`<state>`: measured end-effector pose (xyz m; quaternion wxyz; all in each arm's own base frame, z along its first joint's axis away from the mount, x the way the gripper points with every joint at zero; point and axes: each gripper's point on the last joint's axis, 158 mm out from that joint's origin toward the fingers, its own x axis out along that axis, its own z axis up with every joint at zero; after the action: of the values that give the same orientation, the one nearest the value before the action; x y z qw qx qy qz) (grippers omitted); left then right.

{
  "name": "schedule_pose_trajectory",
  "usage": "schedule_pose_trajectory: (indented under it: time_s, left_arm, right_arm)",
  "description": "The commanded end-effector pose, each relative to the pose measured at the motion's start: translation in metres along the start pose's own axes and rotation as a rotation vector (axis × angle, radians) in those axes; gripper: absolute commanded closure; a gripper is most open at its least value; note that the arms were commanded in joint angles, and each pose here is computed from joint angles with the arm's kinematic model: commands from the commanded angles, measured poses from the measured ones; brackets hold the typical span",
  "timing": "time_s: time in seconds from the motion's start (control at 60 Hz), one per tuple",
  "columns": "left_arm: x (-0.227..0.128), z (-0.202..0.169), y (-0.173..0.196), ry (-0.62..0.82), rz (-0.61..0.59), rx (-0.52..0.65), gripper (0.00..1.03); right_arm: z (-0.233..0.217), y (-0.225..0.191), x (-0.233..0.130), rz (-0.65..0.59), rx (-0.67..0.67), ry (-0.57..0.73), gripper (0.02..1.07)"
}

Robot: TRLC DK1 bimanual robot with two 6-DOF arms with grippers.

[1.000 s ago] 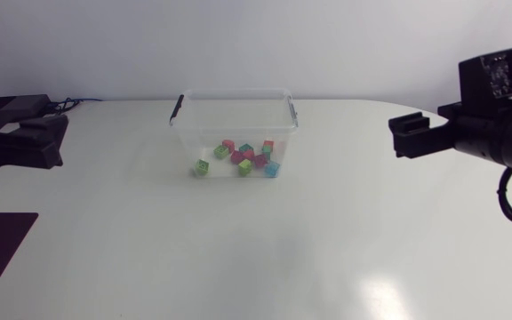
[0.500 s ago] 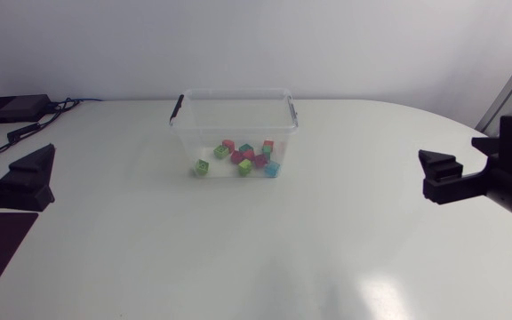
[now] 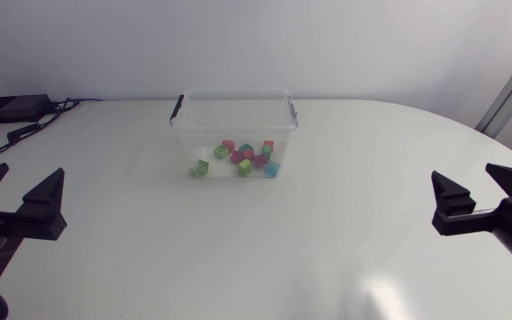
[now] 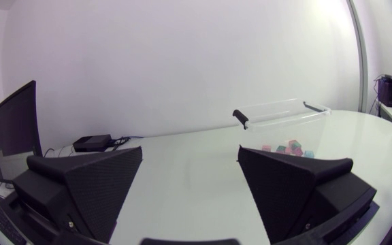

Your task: Place the duplo bricks in the container

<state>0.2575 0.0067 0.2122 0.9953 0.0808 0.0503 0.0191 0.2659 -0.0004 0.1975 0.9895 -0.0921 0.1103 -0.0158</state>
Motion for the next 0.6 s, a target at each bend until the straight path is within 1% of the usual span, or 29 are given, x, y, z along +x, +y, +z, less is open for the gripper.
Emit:
schedule_pose_trajectory:
  time_s: [0.0, 0.517, 0.583]
  left_arm:
    - [0.000, -0.011, -0.002, -0.009, -0.005, -0.037, 0.05]
    - [0.002, -0.058, -0.019, -0.040, -0.059, -0.157, 0.05]
    - [0.002, -0.060, -0.020, -0.041, -0.060, -0.160, 0.05]
  right_arm:
    - [-0.011, 0.000, 0.000, -0.002, 0.045, -0.017, 0.06]
    - [-0.048, 0.007, -0.001, 0.026, 0.181, -0.160, 0.07]
    - [-0.049, 0.007, -0.001, 0.027, 0.184, -0.164, 0.07]
